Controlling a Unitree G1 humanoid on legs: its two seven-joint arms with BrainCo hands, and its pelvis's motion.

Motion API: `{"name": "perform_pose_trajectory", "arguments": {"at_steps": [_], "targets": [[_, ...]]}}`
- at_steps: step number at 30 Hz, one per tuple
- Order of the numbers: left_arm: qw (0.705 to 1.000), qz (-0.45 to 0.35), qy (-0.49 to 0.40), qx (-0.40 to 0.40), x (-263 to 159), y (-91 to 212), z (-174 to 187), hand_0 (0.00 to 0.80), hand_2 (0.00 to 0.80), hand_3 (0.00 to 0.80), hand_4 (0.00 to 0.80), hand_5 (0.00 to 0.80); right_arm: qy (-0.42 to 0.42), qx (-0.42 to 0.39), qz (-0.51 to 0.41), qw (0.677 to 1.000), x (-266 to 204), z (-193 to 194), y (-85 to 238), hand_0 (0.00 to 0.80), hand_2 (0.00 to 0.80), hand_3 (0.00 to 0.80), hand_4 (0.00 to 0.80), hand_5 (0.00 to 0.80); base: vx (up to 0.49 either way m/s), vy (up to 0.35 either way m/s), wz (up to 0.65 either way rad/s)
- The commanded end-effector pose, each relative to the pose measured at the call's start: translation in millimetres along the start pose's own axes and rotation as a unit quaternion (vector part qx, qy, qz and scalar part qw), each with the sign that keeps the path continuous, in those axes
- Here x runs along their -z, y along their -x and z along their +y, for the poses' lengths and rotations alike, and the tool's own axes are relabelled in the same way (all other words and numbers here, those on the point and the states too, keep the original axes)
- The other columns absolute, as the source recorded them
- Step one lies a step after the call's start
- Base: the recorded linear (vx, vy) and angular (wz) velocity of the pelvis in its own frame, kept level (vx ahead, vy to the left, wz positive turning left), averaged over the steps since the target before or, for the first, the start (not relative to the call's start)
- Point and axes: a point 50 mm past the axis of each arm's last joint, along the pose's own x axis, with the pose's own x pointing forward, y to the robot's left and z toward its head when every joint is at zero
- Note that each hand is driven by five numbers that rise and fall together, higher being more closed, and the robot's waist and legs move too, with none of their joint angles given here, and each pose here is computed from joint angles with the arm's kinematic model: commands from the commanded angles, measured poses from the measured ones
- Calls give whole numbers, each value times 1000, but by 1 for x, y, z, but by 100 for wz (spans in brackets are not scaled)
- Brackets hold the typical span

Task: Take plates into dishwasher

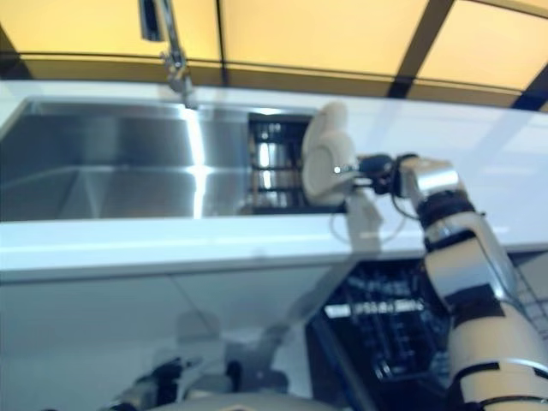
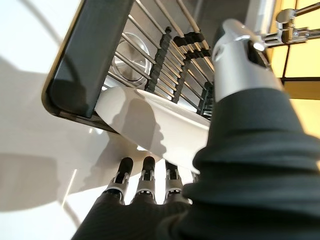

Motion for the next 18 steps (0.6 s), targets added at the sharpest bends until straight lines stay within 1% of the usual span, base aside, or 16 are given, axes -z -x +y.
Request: {"name": "perform_pose_trajectory", "arguments": {"at_steps": [1,4,5,6,7,10,14,18], "targets": [[1000,-14,-9,0,-10,-2,-5,0,0,0,0,0,37,8,-23,999,-41,6,8,0,0,0,0,0,0,0,0],[1000,-15,-4,-1,-10,-2,-6,0,0,0,0,0,39,0,-29,999,-46,14,6,0,0,0,0,0,-1,23,1],[1000,-15,-2,-1,-10,-2,-7,0,0,0,0,0,40,-2,-31,999,-47,17,5,254,254,254,254,254,0,32,0],[1000,-15,-1,-1,-10,-2,-7,0,0,0,0,0,43,-1,-32,999,-49,19,4,590,590,590,590,590,0,31,1],[1000,-16,1,-1,-10,-2,-7,0,0,0,0,0,48,2,-33,998,-50,20,4,800,800,800,800,800,0,0,0],[1000,-16,5,-2,-9,-2,-9,0,0,0,0,0,58,1,-23,998,-47,23,1,800,800,800,800,800,2,5,2],[1000,-17,8,-1,-9,-2,-11,0,0,0,0,0,71,17,-9,997,-44,22,-1,800,800,800,800,800,3,15,13],[1000,-20,7,0,-11,-2,-11,0,0,0,0,0,78,34,-5,996,-46,19,1,800,800,800,800,800,-3,2,1]]}}
